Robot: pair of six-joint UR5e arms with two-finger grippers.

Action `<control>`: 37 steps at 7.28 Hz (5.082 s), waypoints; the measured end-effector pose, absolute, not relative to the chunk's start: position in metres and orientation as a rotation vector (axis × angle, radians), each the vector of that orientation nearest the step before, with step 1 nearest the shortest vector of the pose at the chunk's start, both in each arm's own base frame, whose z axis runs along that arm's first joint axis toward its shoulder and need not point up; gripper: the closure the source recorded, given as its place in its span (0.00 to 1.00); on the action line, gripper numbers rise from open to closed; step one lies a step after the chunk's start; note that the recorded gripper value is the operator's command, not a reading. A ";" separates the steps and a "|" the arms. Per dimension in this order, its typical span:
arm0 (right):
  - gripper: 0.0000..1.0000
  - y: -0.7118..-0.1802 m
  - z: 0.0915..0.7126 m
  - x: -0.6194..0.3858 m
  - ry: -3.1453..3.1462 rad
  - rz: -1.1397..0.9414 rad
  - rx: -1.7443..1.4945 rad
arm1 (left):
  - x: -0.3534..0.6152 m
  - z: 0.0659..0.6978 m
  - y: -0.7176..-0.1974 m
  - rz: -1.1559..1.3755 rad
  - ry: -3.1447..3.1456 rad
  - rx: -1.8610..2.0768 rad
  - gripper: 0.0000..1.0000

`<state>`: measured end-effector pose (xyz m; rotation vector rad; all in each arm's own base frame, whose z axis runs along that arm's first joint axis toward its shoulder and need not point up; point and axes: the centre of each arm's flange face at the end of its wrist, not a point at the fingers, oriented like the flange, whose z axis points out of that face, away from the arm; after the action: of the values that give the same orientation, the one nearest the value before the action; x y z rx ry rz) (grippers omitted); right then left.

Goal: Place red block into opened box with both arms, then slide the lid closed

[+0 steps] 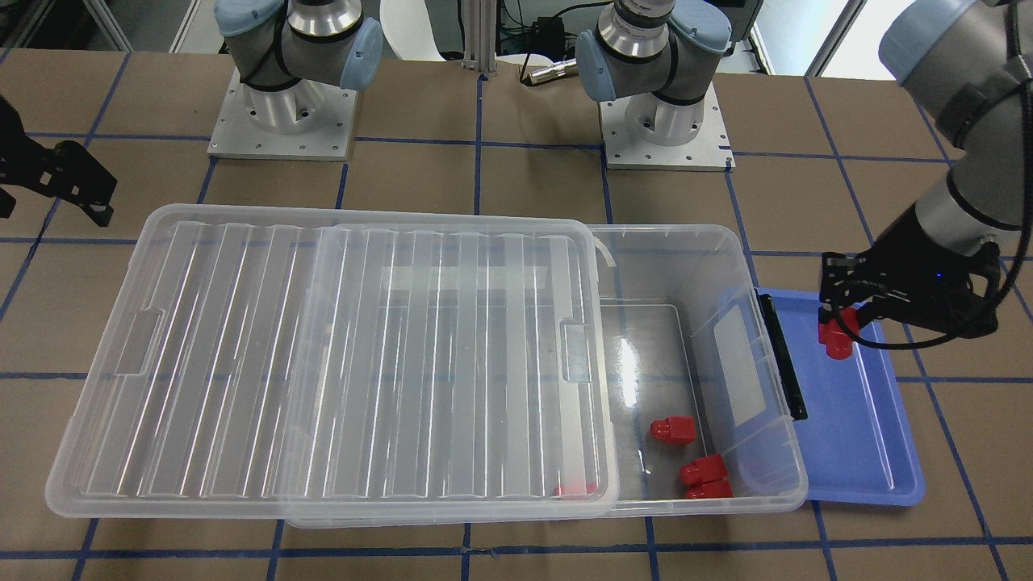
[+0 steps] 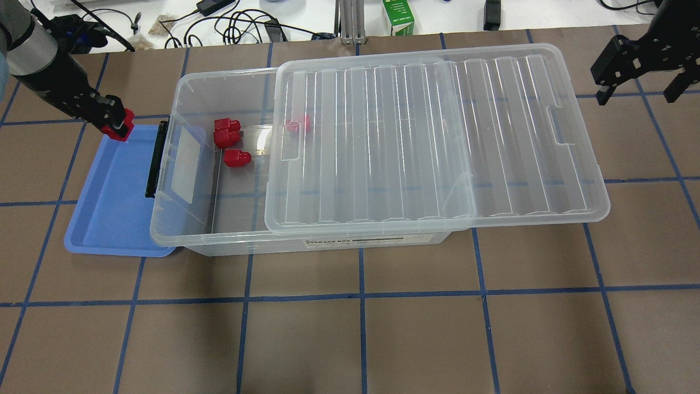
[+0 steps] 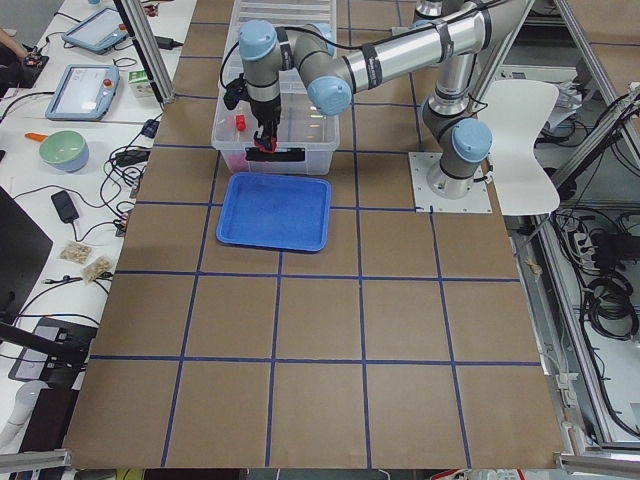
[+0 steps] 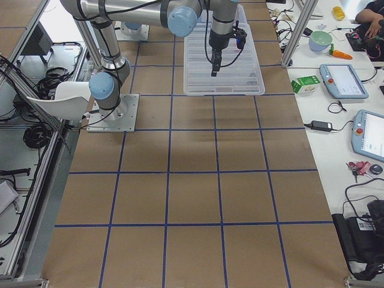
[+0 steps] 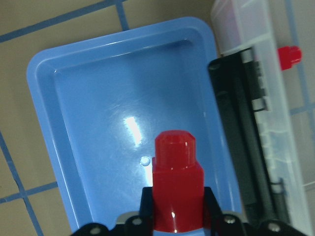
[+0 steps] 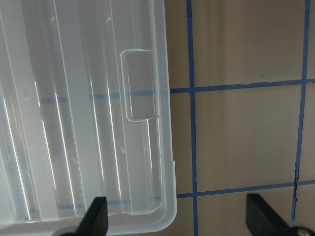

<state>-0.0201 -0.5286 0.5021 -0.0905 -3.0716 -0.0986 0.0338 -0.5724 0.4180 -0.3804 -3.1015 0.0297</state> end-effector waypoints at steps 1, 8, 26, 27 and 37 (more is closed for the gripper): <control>0.00 -0.528 0.502 -0.021 -3.069 -0.103 -0.094 | -0.005 0.423 -0.566 0.033 -3.102 -0.319 1.00; 0.00 -0.531 0.483 -0.024 -3.069 -0.157 -0.096 | -0.093 0.305 -0.530 -0.027 -3.098 -0.143 1.00; 0.00 -0.578 0.426 -0.052 -3.062 -0.161 -0.045 | -0.099 0.283 -0.524 -0.030 -3.081 -0.078 0.00; 0.00 -0.582 0.418 -0.060 -3.061 -0.174 -0.047 | -0.100 0.316 -0.525 -0.052 -3.079 -0.078 0.00; 0.00 -0.594 0.352 -0.093 -3.078 -0.290 -0.049 | -0.100 0.458 -0.484 0.044 -3.119 -0.090 0.00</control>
<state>-0.0932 -0.5936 0.3516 -0.0494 -3.0782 -0.2900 -0.1002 -0.4844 0.4584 -0.0897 -3.1188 0.0442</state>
